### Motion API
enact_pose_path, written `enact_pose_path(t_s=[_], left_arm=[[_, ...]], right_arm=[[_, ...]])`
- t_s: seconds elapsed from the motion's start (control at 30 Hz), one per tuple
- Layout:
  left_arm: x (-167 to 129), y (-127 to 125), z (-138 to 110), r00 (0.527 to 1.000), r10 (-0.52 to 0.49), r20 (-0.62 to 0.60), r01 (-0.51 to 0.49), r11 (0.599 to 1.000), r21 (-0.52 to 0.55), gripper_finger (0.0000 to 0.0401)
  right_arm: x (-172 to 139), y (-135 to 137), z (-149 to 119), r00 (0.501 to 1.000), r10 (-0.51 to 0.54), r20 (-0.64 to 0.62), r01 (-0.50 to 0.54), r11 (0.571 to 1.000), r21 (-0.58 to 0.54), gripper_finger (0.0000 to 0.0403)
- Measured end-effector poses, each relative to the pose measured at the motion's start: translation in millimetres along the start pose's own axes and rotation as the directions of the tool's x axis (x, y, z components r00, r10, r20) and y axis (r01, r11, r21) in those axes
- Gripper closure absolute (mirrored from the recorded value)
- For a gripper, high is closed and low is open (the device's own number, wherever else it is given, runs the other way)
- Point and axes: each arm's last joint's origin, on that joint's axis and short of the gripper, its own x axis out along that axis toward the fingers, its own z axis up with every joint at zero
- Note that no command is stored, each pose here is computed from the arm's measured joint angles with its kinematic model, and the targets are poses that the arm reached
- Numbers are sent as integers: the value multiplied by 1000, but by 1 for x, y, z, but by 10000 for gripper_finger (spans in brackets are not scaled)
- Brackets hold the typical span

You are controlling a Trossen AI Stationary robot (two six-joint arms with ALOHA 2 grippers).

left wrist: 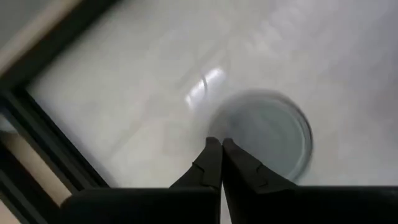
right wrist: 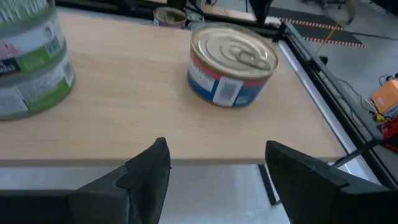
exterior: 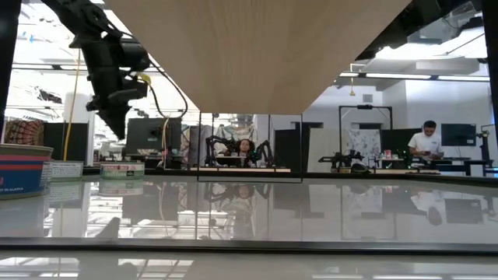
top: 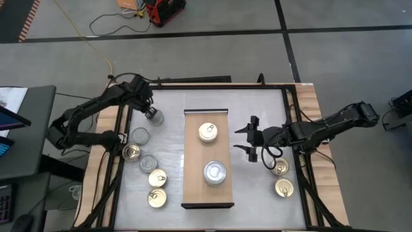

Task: Stack canned seafood by type on shelf
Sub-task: Stack the green tuna can on top of the stacked green tuna cans on the shelf

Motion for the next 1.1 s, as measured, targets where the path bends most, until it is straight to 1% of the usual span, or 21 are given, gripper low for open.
enact_pose_path(t_s=[0.07,0.17,0.27,0.4,0.47,0.53,0.6,0.7,0.87,1.1], left_arm=[[8,-3,-4,998,-12,-60,10,1000,-19,401],[22,-4,-4,994,-35,-103,25,995,-96,401],[32,-4,-3,989,-17,-144,-2,992,-129,388],[34,-2,-3,987,51,-152,-75,985,-156,338],[33,-2,-3,989,45,-143,-70,982,-177,309],[33,-3,-3,989,12,-144,-39,981,-187,285],[33,-4,-3,989,4,-148,-33,981,-192,277],[36,-3,-4,989,14,-146,-43,980,-196,284],[45,-1,-14,985,55,-163,-87,977,-194,312],[53,1,-20,991,-20,-133,-12,972,-234,351]], right_arm=[[0,0,2,1000,0,17,0,1000,1,113],[0,0,3,999,0,32,0,1000,4,113],[0,0,3,999,2,33,-2,1000,4,113],[-1,4,3,999,14,36,-14,1000,-2,113],[-2,5,4,999,19,37,-19,1000,-5,113],[-2,5,3,999,22,37,-22,1000,-6,113],[-2,6,4,999,27,38,-26,1000,-8,113],[-3,7,4,999,32,39,-31,999,-10,113],[-3,7,4,999,32,39,-31,999,-6,113],[-3,7,4,999,32,39,-32,999,-3,113]])
